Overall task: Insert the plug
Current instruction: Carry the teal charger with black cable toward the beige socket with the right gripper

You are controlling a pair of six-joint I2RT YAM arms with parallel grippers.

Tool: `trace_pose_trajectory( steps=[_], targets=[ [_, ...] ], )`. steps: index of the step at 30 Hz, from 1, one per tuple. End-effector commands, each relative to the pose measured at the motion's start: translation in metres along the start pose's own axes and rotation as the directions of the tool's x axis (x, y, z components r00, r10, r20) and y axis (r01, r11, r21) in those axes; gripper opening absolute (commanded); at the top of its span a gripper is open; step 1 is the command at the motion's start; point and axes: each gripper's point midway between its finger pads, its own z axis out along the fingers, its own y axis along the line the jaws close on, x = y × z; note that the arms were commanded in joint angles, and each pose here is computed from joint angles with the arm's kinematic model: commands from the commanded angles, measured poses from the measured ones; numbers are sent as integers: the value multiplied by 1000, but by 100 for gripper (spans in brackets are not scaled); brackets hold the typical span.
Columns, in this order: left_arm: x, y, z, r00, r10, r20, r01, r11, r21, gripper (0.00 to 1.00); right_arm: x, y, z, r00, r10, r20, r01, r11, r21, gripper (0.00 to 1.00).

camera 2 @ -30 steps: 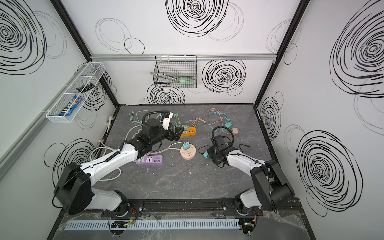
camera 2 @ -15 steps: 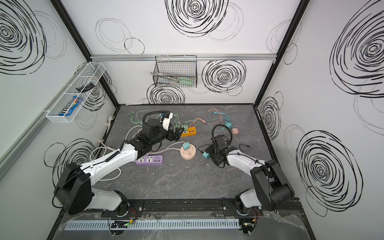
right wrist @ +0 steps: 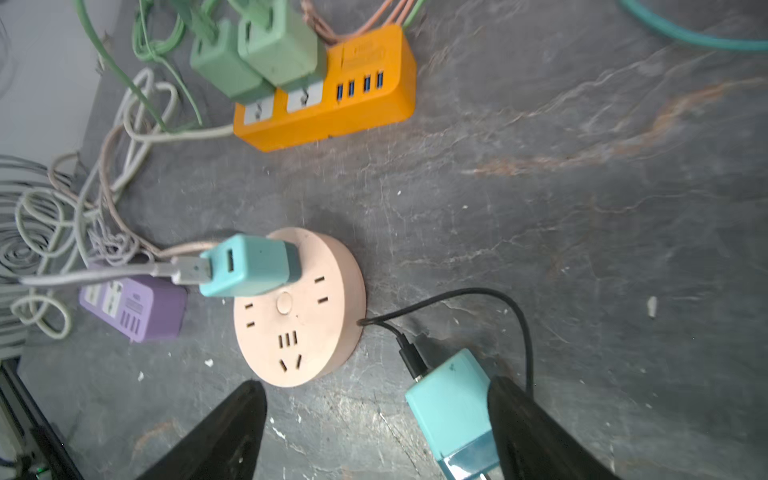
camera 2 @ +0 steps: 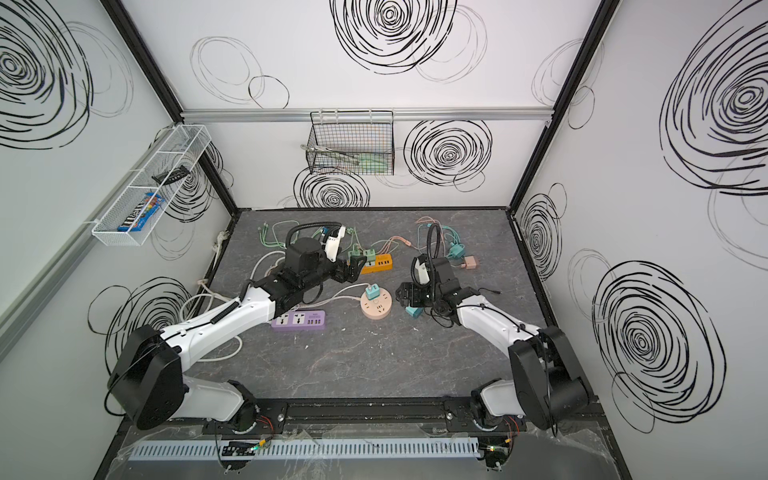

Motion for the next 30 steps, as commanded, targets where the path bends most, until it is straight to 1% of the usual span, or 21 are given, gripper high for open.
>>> trace_pose_trajectory(
  steps=[1,3,6,13,17,21,24,27,30],
  targets=[
    [-9,1,-3,999,17,35,-17,1000,-7,96,0,3,4,996,-89,-30,89,996,-24,89],
    [-9,1,-3,999,19,33,-19,1000,-7,96,0,-1,7,995,-96,-32,96,995,-7,89],
    [-9,2,-3,999,24,30,-23,1000,-14,96,5,-8,13,992,-100,-72,102,994,25,89],
    [-7,1,-1,999,23,22,-23,1000,-6,96,37,-7,22,980,-85,-178,86,996,-4,88],
    [-5,-1,1,1000,28,8,-28,1000,1,96,47,-4,17,976,-100,-193,104,995,11,88],
    [-4,-3,3,999,33,-1,-33,999,12,96,56,-6,10,976,-107,-191,120,991,57,87],
    [-3,-4,4,999,34,-6,-34,999,14,96,65,-12,9,971,-108,-215,133,985,109,84],
    [-3,-4,5,999,33,-5,-33,999,11,96,71,-17,12,963,-119,-243,164,972,171,80],
    [-5,-4,4,999,33,0,-33,999,7,96,71,-25,16,962,-109,-251,174,952,254,74]
  ],
)
